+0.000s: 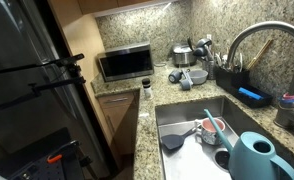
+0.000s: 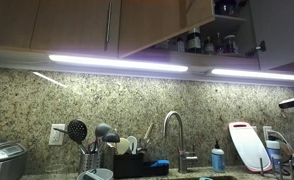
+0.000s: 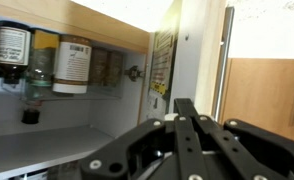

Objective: Open the left door of the rightmost cabinet

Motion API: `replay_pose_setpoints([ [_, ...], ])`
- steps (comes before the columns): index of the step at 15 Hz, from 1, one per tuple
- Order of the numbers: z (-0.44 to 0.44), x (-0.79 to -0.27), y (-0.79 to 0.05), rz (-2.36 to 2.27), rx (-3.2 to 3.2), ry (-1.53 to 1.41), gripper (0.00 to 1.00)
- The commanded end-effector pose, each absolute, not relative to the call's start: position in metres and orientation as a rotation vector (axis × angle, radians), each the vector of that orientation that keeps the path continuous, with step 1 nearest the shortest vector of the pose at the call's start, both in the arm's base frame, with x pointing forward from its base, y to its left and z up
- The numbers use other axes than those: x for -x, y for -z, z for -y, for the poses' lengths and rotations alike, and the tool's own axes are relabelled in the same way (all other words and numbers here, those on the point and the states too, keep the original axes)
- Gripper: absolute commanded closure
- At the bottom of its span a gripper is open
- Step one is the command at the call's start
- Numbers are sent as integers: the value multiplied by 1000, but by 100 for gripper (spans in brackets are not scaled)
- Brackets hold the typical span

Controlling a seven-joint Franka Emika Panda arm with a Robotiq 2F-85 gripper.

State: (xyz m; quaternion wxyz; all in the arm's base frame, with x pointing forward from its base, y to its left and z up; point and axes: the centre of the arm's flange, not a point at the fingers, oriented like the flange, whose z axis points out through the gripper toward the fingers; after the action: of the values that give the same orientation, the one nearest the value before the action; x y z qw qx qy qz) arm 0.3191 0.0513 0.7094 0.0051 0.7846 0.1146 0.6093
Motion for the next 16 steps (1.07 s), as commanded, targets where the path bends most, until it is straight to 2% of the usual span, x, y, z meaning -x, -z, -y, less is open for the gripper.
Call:
replay_pose_setpoints([
  [1, -87, -271, -671, -657, -2481, -1847, 100],
  [7, -124, -214, -614, -1141, -2407, -1698, 100],
  [10, -124, -194, -615, -1307, -2350, -1656, 100],
  [16, -84, -160, -676, -1071, -2094, -2118, 100],
])
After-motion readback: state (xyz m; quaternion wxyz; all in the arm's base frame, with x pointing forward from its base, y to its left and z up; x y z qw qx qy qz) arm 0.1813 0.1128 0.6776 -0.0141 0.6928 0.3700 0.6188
